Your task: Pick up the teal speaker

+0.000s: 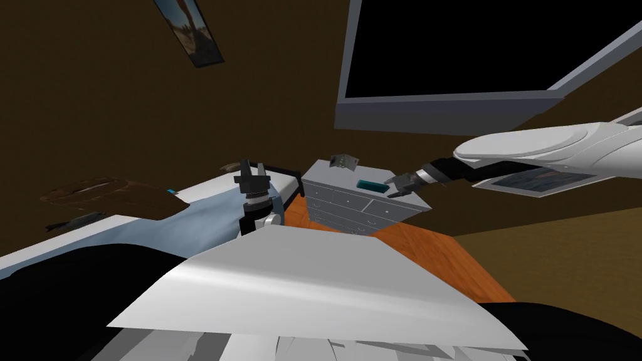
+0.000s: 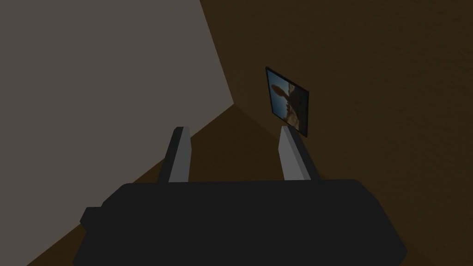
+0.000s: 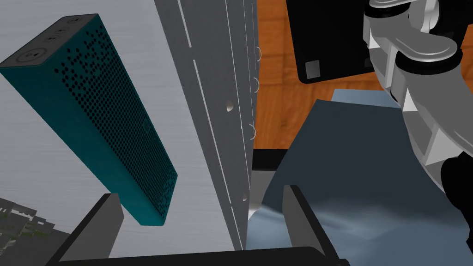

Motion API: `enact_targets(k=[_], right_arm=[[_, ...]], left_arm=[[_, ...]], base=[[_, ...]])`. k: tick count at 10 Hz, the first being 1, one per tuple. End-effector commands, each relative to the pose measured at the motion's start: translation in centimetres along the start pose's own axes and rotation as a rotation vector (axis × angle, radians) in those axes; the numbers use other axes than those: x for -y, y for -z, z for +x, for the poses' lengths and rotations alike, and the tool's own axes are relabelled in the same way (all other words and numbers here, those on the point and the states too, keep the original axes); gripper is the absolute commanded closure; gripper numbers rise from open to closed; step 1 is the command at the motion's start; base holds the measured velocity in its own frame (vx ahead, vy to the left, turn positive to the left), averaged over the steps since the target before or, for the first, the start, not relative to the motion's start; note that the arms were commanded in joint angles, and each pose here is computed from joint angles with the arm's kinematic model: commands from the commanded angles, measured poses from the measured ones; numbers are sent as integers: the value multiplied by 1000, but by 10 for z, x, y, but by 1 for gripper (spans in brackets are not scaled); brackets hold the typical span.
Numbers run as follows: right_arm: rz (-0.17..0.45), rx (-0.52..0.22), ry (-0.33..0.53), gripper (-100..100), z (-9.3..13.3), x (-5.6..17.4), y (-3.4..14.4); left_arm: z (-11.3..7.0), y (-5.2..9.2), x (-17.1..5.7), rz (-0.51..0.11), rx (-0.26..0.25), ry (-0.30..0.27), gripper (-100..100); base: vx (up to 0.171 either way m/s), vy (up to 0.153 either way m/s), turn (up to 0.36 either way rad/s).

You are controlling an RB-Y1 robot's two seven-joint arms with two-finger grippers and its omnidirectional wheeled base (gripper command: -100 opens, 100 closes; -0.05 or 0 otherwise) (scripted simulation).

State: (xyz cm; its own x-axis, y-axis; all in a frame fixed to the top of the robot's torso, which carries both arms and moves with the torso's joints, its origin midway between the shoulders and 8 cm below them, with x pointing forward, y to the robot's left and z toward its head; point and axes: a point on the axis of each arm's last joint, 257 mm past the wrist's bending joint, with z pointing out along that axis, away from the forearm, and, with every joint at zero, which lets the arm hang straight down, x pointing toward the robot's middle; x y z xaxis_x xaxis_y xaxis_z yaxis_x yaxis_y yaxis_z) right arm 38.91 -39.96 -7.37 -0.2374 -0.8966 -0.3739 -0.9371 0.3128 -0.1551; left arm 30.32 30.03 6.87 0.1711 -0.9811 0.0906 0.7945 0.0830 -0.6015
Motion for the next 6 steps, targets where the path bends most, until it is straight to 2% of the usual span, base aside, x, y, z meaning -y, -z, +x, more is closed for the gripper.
enact_targets(k=[1, 5, 6], right_arm=[[-18, -59, 16, -100, 5, 1, -2], [-58, -171, 62, -100, 6, 4, -9], [-61, -177, 69, -100, 5, 5, -9]], left_arm=[[0, 0, 0, 0, 0, 0, 0], [0, 0, 0, 0, 0, 0, 0], [0, 0, 0, 0, 0, 0, 0]], base=[[91, 12, -15], [83, 1, -14], [64, 2, -7]])
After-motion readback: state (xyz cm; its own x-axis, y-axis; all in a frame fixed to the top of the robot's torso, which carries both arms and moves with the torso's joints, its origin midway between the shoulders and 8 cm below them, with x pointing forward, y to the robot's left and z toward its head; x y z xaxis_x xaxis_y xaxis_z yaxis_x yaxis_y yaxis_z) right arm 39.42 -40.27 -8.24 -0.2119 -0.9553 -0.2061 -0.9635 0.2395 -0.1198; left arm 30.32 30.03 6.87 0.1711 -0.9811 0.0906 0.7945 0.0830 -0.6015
